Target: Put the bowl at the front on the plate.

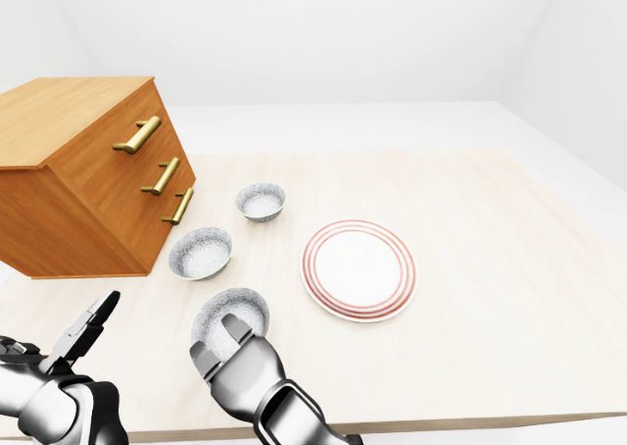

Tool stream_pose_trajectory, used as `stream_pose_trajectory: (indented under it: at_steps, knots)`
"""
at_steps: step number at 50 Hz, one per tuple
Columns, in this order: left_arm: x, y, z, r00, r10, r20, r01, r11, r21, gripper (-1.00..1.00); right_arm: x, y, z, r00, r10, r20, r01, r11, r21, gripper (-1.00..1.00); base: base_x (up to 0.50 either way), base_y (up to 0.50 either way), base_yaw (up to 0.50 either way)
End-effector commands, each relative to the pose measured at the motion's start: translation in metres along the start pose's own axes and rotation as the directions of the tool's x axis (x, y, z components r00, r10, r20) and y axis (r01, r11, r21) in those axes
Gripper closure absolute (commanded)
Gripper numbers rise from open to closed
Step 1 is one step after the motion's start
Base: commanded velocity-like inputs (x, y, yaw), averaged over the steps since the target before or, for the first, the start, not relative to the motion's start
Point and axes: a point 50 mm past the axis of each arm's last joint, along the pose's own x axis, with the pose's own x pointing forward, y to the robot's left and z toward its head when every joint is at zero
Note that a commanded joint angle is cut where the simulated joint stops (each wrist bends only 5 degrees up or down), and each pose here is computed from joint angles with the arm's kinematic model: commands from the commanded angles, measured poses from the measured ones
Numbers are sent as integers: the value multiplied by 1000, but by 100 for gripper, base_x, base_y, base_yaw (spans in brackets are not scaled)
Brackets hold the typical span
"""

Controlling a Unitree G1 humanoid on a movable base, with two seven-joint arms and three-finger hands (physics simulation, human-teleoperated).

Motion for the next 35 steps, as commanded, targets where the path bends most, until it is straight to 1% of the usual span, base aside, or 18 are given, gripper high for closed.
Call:
stream_pose_trajectory:
  at_steps: [1,3,4,8,9,11,12,15,16,17,21,26,28,32,33,35]
  knots:
    - [0,0,0,1000,0,-1,0,1000,0,-100,1,1,0,1000,2,0,-2,1000,0,-100,0,0,0]
    - [0,0,0,1000,0,-1,0,1000,0,-100,1,1,0,1000,2,0,-2,1000,0,-100,0,0,0]
    - [0,0,-1,1000,1,-3,-1,1000,1,-100,-1,4,-2,1000,18,-18,-19,1000,-11,-100,0,0,0]
    - [0,0,0,1000,0,0,0,1000,0,-100,1,8,-3,1000,2,-4,-1,1000,17,-100,0,0,0]
    - [0,0,-1,1000,0,-2,0,1000,2,-100,1,6,-3,1000,-25,-5,25,999,32,-100,0,0,0]
    - [0,0,1,1000,-1,4,1,1000,-1,-100,2,7,-4,1000,-6,-9,6,1000,19,-100,0,0,0]
    - [0,0,2,1000,-1,6,1,1000,-6,-100,2,7,-5,1000,-19,-7,20,999,39,-100,0,0,0]
    - [0,0,1,1000,-1,1,1,1000,-6,-100,4,5,-7,1000,-24,-8,24,999,46,-100,0,0,0]
    - [0,0,0,1000,-1,0,1,1000,-5,-100,3,4,-9,999,-27,-19,28,999,31,-100,0,0,0]
    - [0,0,1,1000,-1,3,1,1000,-8,-100,4,4,-9,999,-29,-14,30,998,49,-100,0,0,0]
    - [0,0,2,1000,-1,3,1,1000,-8,-100,2,2,-13,999,-42,-33,44,998,51,-100,0,0,0]
    - [0,0,1,1000,0,0,0,1000,-8,-100,0,5,-19,998,-34,-50,37,998,52,-100,0,0,0]
    - [0,0,1,1000,0,2,0,1000,-10,-100,0,3,-19,997,-55,-50,58,997,49,-100,0,0,0]
    - [0,0,0,1000,1,-2,-1,1000,-7,-100,4,8,-21,998,-38,-50,42,997,71,-100,0,0,0]
    - [0,0,1,1000,-1,-1,1,1000,-9,-100,6,8,-21,998,-45,-39,49,993,107,-100,0,0,0]
    - [0,0,2,1000,-2,2,2,1000,-10,-100,8,9,-22,998,-41,-43,45,994,102,-100,0,0,0]
